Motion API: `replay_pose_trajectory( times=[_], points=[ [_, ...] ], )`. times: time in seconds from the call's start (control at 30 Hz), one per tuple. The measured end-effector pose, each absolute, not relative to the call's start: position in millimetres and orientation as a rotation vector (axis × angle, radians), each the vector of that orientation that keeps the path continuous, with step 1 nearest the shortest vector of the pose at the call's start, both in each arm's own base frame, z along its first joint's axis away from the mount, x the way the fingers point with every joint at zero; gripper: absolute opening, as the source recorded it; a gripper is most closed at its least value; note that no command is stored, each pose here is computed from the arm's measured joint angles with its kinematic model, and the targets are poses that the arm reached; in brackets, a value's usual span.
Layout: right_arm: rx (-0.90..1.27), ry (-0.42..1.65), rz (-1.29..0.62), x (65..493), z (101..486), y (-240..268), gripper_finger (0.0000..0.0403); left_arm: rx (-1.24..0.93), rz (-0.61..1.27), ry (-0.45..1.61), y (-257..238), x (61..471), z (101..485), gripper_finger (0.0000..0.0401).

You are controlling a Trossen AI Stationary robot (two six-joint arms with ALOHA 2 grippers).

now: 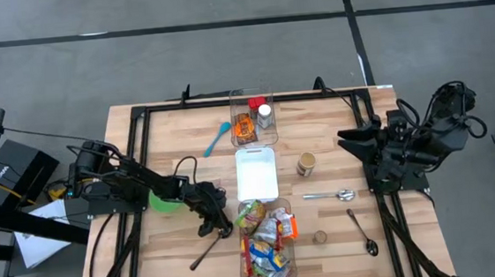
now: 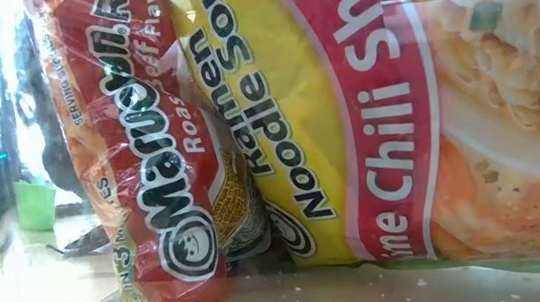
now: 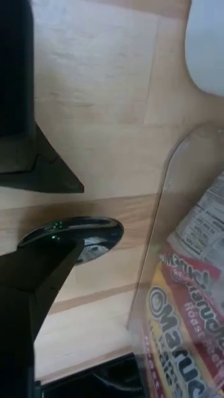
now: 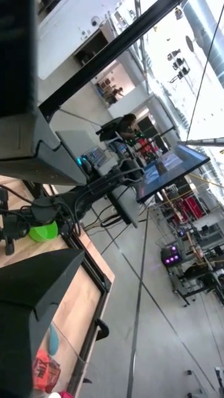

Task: Pick & Place Food Item
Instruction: Put the left black spoon into the white bin

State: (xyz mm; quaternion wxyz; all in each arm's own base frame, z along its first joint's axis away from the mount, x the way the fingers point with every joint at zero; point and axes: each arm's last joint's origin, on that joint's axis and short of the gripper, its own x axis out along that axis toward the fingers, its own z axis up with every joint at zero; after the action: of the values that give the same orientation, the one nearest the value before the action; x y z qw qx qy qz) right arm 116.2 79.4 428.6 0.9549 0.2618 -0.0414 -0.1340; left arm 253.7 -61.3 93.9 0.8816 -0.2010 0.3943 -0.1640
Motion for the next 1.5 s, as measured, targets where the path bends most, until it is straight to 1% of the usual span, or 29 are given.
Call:
replay_pose_trajectory(
  times=[0.07,0.13,0.2,0.27,0.47,0.63,0.77,0.97,1.1,1.33,1.43,1.5],
  points=[
    [0.531,-0.083,-0.270,116.4,428.5,79.6,0.0171,-0.417,-0.335,0.825,-61.1,253.5,93.5,0.0103],
    [0.532,-0.081,-0.262,116.5,428.5,79.9,0.0171,-0.417,-0.327,0.831,-60.8,253.2,93.0,0.0072],
    [0.534,-0.081,-0.259,116.5,428.5,80.0,0.0171,-0.428,-0.323,0.838,-60.8,252.9,92.6,0.0033],
    [0.534,-0.081,-0.259,116.5,428.5,80.0,0.0171,-0.453,-0.330,0.830,-61.4,254.2,94.7,0.0011],
    [0.534,-0.080,-0.256,116.5,428.5,80.1,0.0171,-0.500,-0.335,0.800,-62.0,255.7,97.3,0.0004],
    [0.535,-0.076,-0.242,116.6,428.6,80.5,0.0171,-0.535,-0.396,0.811,-63.8,255.2,99.0,0.0002],
    [0.535,-0.073,-0.230,116.7,428.6,80.8,0.0171,-0.537,-0.438,0.780,-64.3,253.8,110.8,0.0001],
    [0.531,-0.073,-0.230,116.6,428.6,80.7,0.0171,-0.542,-0.463,0.665,-55.2,247.9,147.4,0.0001],
    [0.527,-0.072,-0.230,116.6,428.6,80.7,0.0171,-0.544,-0.453,0.526,-41.3,240.3,180.2,0.0001],
    [0.516,-0.071,-0.230,116.6,428.5,80.7,0.0171,-0.564,-0.287,0.257,-1.3,223.9,228.1,0.0000],
    [0.505,-0.069,-0.231,116.6,428.5,80.7,0.0171,-0.564,-0.215,0.167,16.7,222.7,247.8,0.0000],
    [0.499,-0.069,-0.231,116.7,428.5,80.7,0.0171,-0.577,-0.166,0.142,28.3,226.2,260.9,0.0000]
  ],
)
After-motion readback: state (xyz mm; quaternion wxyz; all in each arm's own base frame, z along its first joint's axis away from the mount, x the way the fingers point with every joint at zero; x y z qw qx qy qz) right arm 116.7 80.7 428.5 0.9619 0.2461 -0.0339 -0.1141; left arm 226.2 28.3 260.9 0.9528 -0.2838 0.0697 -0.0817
